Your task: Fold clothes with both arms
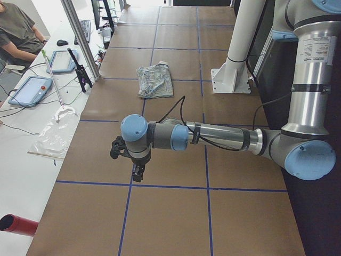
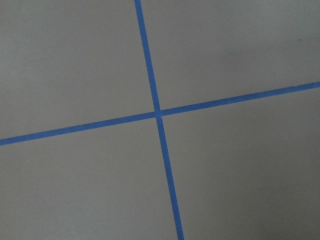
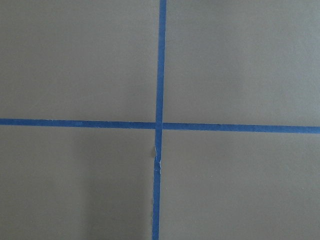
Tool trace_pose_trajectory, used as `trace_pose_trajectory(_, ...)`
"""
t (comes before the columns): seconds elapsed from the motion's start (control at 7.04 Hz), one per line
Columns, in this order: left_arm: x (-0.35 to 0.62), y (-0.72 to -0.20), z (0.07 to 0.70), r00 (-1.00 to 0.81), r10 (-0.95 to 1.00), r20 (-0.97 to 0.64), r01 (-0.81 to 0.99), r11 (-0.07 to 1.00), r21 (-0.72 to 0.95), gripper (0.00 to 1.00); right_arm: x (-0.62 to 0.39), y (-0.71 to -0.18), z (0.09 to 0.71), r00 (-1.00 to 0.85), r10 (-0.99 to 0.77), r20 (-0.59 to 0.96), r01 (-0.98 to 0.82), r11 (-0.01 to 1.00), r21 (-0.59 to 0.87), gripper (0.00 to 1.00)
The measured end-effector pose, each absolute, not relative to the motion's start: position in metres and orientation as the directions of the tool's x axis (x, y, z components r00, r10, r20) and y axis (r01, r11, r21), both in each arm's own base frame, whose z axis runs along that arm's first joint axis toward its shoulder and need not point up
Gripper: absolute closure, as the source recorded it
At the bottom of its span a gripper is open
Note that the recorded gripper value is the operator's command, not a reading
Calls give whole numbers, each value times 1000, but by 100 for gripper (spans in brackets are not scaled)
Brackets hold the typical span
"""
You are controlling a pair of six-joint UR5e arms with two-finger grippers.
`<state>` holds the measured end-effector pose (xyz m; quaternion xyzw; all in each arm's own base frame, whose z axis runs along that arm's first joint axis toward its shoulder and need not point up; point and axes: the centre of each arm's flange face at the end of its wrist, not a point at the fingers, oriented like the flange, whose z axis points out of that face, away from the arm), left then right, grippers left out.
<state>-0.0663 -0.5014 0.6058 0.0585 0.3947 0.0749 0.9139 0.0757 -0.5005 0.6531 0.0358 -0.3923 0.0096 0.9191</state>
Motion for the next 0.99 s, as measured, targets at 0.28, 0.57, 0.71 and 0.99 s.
trace_pose_trajectory(0.28,-66,-501,608,678,159,-717,-76,986,146,0,76,-497,636,689,25,724,-46,999,9,0)
trace_pose_trajectory(0.57,-66,-501,608,682,89,-726,-28,995,96,0,75,-488,634,690,48,723,-46,999,-23,0)
trace_pose_trajectory(0.71,-66,-501,608,683,75,-727,-18,996,86,0,75,-487,636,691,52,721,-45,999,-29,0)
trace_pose_trajectory(0.99,-66,-501,608,683,65,-727,-12,997,78,0,74,-486,638,691,55,720,-43,998,-34,0)
